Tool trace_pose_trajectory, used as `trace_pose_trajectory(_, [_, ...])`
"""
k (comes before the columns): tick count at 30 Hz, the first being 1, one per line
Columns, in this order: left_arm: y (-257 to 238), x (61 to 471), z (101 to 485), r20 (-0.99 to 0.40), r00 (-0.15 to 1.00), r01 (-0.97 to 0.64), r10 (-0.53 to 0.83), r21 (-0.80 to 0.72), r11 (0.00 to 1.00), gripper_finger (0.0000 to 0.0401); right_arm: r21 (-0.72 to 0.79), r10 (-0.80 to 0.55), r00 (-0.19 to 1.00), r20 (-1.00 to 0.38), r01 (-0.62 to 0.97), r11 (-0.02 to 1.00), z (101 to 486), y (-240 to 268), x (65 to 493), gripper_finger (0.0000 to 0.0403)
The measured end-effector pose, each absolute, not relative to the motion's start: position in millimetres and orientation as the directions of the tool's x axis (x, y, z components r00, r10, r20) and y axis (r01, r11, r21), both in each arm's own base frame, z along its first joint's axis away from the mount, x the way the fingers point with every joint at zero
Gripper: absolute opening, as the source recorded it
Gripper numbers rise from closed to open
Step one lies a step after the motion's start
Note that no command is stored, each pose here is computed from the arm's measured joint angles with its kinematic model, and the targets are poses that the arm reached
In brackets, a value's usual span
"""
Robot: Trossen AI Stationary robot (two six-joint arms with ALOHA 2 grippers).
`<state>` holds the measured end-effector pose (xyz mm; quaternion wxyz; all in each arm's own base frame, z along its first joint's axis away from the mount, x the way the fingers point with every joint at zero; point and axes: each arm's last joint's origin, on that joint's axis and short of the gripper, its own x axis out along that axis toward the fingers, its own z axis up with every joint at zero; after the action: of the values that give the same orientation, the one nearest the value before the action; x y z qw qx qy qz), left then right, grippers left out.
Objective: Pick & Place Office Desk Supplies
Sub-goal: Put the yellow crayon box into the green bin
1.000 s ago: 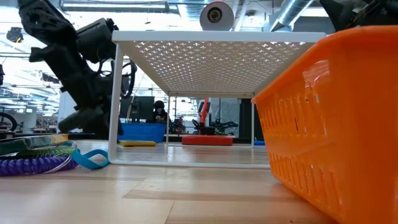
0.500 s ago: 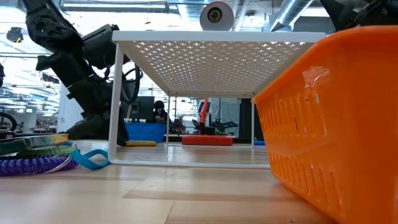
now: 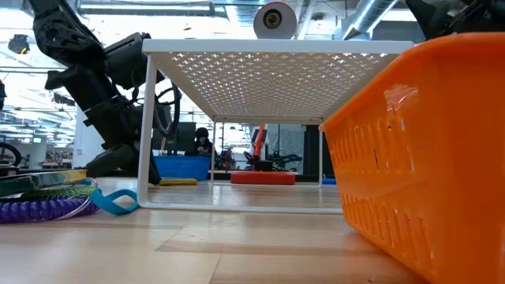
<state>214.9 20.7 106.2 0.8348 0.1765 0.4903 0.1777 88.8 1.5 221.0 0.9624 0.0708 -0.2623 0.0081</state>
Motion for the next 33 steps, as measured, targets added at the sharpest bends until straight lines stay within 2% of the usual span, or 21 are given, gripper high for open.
trace_pose_trajectory(17, [1.4,216.4,106.4,-0.750,0.506,-0.092,0.426,0.444,0.891,0.0000,0.139,-0.021,0.872,0.490,-0.054,0.989,219.5,1.5,89.7,0.0218])
trace_pose_trajectory(30, [27.6,224.7,115.2,-0.645,0.529,-0.284,0.552,0.478,0.831,0.0000,0.140,-0.021,0.880,0.475,-0.051,0.989,218.1,1.5,90.4,0.0218])
trace_pose_trajectory(33, [39.0,224.0,115.1,-0.660,0.524,-0.299,0.538,0.449,0.842,0.0000,0.140,-0.023,0.882,0.470,-0.048,0.989,217.5,1.4,90.7,0.0218])
